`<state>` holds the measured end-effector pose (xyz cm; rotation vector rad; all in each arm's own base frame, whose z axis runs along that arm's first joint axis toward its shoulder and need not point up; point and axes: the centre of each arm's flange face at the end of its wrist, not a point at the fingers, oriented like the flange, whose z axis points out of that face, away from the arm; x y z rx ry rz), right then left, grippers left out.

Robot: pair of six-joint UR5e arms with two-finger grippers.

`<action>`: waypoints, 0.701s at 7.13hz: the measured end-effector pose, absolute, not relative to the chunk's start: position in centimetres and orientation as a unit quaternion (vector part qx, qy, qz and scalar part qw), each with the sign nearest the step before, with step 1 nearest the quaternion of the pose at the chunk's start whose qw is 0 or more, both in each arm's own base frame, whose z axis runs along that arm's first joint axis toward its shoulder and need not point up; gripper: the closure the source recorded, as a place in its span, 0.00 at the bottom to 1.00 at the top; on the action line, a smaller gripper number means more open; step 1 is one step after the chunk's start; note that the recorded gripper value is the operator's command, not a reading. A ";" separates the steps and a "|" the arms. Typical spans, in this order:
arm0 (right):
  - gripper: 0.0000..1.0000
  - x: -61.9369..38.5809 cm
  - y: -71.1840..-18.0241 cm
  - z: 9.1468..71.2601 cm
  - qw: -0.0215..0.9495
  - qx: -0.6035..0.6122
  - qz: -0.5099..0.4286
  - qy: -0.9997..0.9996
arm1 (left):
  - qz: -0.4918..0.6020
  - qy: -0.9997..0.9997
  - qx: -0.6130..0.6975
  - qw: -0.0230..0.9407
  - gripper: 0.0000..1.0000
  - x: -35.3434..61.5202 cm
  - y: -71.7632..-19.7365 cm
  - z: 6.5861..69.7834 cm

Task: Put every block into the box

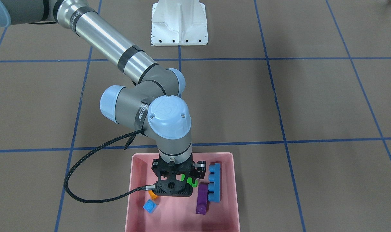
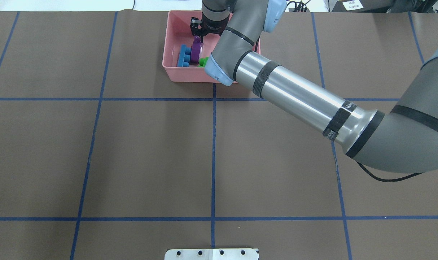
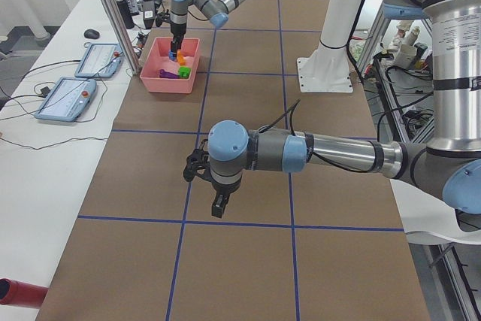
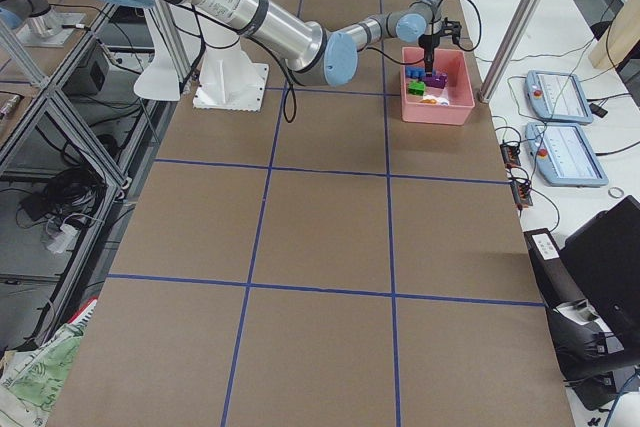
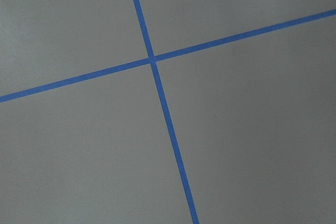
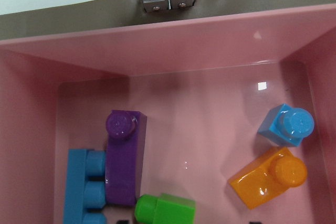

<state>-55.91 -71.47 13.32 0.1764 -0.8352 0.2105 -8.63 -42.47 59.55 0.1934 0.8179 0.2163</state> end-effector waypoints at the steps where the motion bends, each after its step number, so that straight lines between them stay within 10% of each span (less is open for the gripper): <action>1: 0.01 -55.5 -71.7 13.4 0.906 0.081 0.101 -0.403 | 0.105 0.396 0.094 0.907 0.00 -8.6 -42.5 59.6; 5: 0.00 -44.7 -75.2 15.5 0.932 0.039 0.036 -0.358 | 0.100 0.398 0.078 0.909 0.00 -8.6 -41.7 61.2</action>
